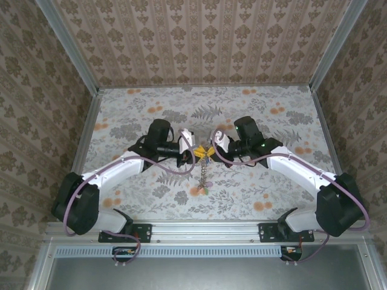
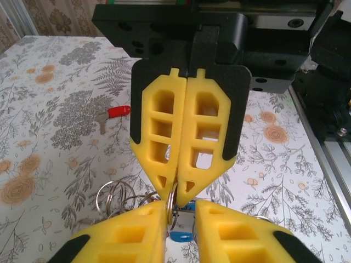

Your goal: Put the keys on the keyring

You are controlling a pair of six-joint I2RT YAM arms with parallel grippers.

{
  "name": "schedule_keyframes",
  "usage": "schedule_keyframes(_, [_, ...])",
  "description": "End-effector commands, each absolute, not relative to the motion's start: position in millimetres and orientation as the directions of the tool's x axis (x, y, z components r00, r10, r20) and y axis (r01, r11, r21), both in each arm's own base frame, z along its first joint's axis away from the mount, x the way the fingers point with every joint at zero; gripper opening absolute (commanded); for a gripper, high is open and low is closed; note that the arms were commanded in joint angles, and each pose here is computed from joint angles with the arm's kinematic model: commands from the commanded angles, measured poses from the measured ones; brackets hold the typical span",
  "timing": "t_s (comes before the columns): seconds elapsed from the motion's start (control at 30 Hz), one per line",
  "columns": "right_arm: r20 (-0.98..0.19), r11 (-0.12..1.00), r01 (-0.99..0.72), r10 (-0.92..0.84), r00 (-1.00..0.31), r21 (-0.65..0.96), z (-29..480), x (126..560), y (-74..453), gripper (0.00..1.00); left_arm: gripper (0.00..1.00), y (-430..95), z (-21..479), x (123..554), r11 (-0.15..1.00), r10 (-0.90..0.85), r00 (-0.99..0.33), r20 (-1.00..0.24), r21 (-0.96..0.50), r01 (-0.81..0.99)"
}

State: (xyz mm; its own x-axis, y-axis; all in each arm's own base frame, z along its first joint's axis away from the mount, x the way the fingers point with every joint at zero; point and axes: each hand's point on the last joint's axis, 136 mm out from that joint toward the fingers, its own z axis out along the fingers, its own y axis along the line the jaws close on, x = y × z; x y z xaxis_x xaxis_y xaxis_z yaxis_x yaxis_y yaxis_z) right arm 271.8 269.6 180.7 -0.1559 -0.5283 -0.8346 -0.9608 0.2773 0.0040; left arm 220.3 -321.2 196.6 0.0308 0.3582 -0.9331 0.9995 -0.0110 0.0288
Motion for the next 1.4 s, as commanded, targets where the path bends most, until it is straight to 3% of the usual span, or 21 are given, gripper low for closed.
schedule_keyframes(0.0, [-0.816,0.249,-0.967,-0.568,-0.107,-0.047,193.4,272.4,270.7,0.00,0.23,-318.9,200.2,214.1,-0.043,0.410,0.089,-0.908,0.078,0.996])
schedule_keyframes(0.37, [-0.787,0.222,-0.972,-0.612,-0.077,-0.077,203.0,266.4,272.9,0.00,0.24,-329.1,202.1,219.6,-0.047,0.425,0.106,-0.899,0.096,0.994])
schedule_keyframes(0.53, [-0.773,0.220,-0.972,-0.630,-0.077,-0.082,204.8,264.7,272.3,0.00,0.14,-330.3,203.6,219.1,-0.052,0.419,0.111,-0.901,0.098,0.994])
schedule_keyframes(0.7, [-0.782,0.220,-0.972,-0.620,-0.068,-0.089,210.5,263.8,273.8,0.00,0.10,-329.0,200.3,218.5,-0.052,0.431,0.106,-0.896,0.092,0.994])
schedule_keyframes(0.8, [-0.786,0.218,-0.972,-0.615,-0.063,-0.093,213.9,262.8,274.8,0.00,0.00,-329.0,200.2,217.0,-0.059,0.430,0.104,-0.897,0.087,0.994])
schedule_keyframes(0.9, [-0.794,0.224,-0.970,-0.605,-0.058,-0.099,215.1,262.5,274.6,0.01,0.00,-329.5,202.4,217.1,-0.056,0.415,0.101,-0.904,0.085,0.995])
schedule_keyframes(1.07, [-0.828,0.244,-0.965,-0.558,-0.059,-0.096,207.5,263.6,273.8,0.13,0.00,-330.2,219.3,214.1,-0.057,0.302,0.080,-0.950,0.066,0.996])
schedule_keyframes(1.37, [-0.894,0.274,-0.961,-0.436,-0.101,-0.025,200.9,271.2,274.8,0.15,0.00,-330.6,233.8,206.0,-0.092,0.201,0.077,-0.976,0.059,0.994])
